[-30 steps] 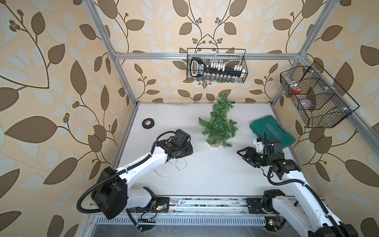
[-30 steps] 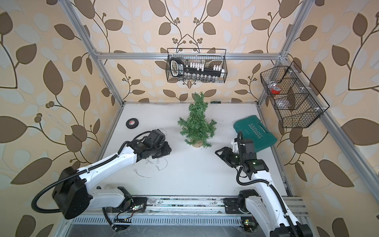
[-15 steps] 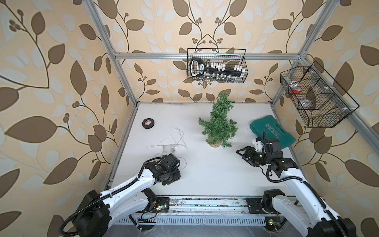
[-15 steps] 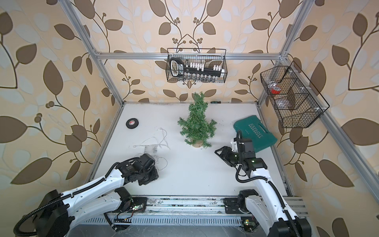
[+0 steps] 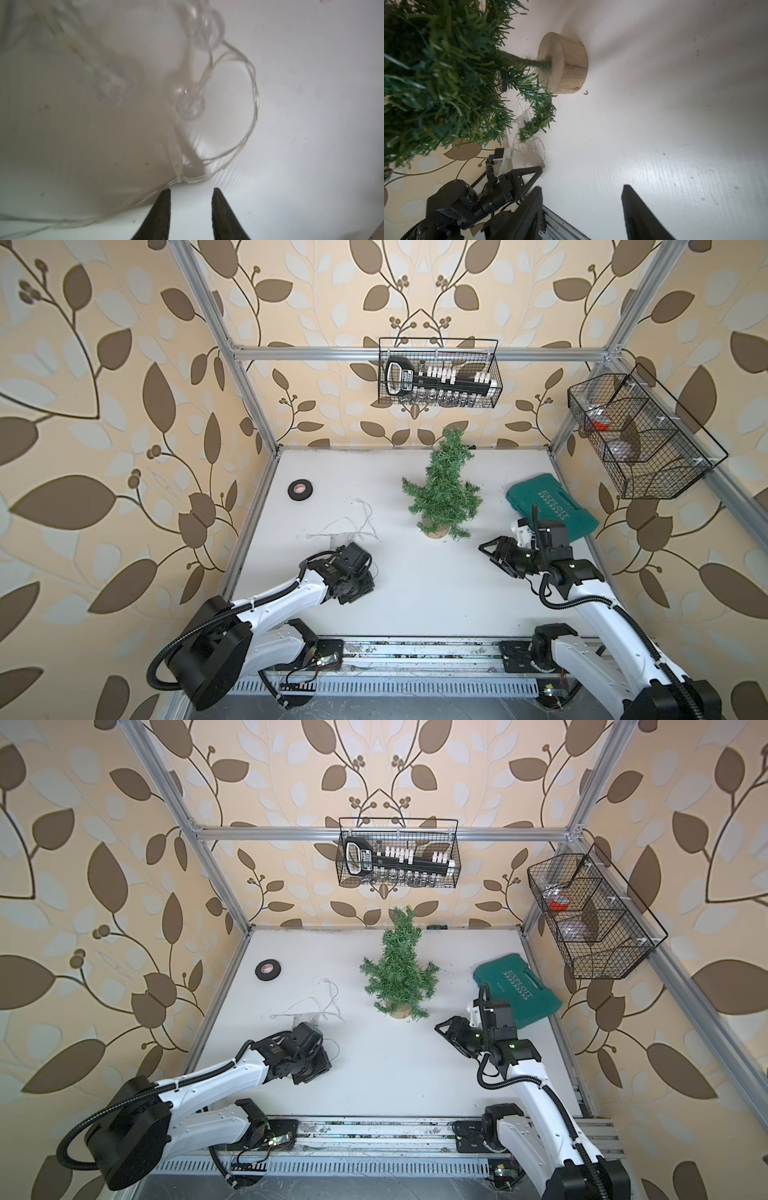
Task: Remove string lights from the small christmas tree
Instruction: Adjust the light string at the center of the board.
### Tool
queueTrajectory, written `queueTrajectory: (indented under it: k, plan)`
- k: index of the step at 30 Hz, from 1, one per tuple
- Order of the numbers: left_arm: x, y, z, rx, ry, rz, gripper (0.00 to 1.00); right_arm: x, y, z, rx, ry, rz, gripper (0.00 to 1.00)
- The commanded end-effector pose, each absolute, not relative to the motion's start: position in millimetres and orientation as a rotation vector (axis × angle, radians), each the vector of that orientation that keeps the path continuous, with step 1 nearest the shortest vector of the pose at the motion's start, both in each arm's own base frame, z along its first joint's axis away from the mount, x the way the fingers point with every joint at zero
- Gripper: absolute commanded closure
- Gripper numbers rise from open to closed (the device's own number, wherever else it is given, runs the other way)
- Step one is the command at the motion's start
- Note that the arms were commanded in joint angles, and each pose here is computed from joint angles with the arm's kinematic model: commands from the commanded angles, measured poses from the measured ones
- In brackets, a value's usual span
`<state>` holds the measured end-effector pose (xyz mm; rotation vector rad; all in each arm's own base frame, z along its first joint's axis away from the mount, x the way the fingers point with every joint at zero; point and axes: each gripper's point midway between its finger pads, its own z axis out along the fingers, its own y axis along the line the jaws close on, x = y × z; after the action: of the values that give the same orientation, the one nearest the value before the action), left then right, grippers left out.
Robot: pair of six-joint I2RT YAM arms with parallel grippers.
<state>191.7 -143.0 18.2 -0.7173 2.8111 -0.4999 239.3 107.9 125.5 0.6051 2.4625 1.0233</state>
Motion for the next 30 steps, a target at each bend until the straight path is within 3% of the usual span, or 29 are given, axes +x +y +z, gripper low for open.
queueTrajectory:
  k: [1,13,23,27,29,30]
  plan:
    - [197.3,-118.4,-1.8,-0.714,2.88,-0.345,0.65,242.0,109.6,135.6,0.584,2.452,1.031,0.4]
    - [287.0,-119.2,0.9,-0.644,2.944,-0.309,0.64,242.2,107.6,144.9,0.561,2.441,1.009,0.4]
    - [295.3,-128.5,31.8,-0.631,2.896,-0.4,0.63,245.7,99.8,152.7,0.509,2.438,0.918,0.37]
    - [289.0,-131.5,62.2,-0.625,2.817,-0.473,0.61,254.7,81.2,163.5,0.431,2.456,0.73,0.29]
    - [285.4,-134.8,82.3,-0.605,2.761,-0.518,0.46,260.4,66.2,172.8,0.404,2.45,0.603,0.2]
    - [282.9,-137.9,90.4,-0.591,2.741,-0.541,0.28,263.5,57.5,179.2,0.399,2.437,0.537,0.15]
